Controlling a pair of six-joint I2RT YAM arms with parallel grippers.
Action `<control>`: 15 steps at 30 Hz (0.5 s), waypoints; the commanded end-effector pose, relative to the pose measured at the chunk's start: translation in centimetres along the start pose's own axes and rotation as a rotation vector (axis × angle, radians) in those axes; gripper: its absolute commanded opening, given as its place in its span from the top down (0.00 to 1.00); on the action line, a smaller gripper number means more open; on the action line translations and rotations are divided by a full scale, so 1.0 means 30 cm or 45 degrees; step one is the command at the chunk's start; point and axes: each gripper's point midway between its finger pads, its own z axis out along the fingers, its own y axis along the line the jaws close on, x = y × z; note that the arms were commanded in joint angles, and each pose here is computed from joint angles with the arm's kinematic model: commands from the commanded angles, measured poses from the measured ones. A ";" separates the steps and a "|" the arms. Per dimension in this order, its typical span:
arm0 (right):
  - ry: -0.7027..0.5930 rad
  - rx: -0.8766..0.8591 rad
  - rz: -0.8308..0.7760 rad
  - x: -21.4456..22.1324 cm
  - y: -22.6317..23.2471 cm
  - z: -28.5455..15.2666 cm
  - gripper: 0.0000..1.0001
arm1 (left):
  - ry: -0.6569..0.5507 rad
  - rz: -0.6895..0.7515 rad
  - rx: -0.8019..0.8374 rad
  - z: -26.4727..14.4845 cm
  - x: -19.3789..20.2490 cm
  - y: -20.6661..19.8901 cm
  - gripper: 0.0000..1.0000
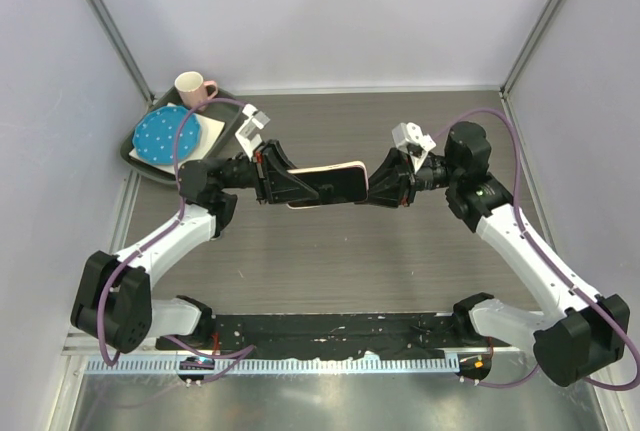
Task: Take the phone out of the phone case
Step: Remove the phone case from the phone.
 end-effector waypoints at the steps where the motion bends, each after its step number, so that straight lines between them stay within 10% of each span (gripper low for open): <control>1: 0.053 0.443 -0.183 -0.020 -0.242 -0.042 0.97 | 0.156 0.120 0.206 0.027 0.059 -0.183 1.00; 8: 0.130 0.428 -0.166 -0.016 -0.179 -0.064 0.56 | 0.120 0.144 0.179 0.018 0.039 -0.172 1.00; 15: 0.124 0.588 -0.137 -0.064 -0.186 -0.112 0.49 | 0.109 0.147 0.164 0.013 0.033 -0.161 1.00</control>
